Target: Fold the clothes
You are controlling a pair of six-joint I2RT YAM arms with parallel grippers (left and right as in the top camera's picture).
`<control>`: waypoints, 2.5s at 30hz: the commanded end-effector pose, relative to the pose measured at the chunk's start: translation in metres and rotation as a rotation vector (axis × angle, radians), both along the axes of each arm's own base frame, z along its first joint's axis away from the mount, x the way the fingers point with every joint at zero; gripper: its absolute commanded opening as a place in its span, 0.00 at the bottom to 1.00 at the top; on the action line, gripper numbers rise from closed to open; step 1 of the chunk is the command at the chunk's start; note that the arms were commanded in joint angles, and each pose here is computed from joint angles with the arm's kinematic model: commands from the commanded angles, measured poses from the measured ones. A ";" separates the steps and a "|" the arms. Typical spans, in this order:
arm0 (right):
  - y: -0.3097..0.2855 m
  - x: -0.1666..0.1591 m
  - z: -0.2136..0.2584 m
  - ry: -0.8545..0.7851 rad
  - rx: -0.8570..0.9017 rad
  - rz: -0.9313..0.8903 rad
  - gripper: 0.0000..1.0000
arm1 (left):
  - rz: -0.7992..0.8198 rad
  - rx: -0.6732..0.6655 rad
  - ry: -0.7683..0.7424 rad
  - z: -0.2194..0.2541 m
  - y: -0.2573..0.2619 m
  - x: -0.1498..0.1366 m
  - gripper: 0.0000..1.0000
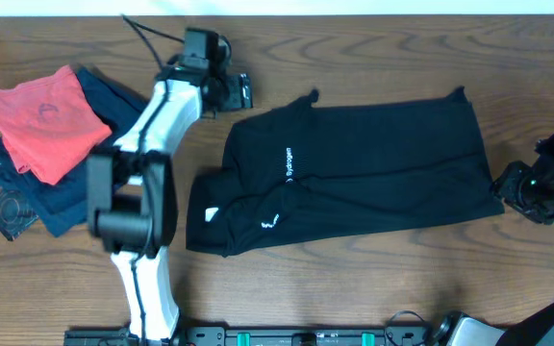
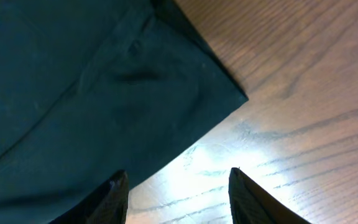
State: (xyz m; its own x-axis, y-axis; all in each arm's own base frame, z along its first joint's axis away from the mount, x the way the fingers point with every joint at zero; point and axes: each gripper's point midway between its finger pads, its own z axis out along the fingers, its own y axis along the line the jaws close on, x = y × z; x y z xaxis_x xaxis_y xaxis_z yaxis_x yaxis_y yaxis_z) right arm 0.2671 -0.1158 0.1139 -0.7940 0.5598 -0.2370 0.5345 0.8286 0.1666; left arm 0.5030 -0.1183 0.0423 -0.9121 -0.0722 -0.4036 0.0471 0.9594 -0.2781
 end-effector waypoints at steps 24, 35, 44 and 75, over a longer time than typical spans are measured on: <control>0.003 0.006 0.007 -0.028 -0.010 0.040 0.48 | -0.077 -0.014 0.110 -0.037 -0.038 -0.020 0.06; 0.018 0.064 -0.002 -0.038 -0.039 0.241 0.57 | -0.043 -0.056 0.087 0.034 -0.041 -0.038 0.06; 0.010 0.211 -0.023 -0.186 -0.073 0.360 0.69 | -0.043 -0.043 0.158 0.027 -0.043 -0.055 0.06; 0.015 0.269 -0.129 -0.090 -0.263 0.325 0.07 | -0.034 -0.032 0.184 0.020 -0.040 -0.061 0.06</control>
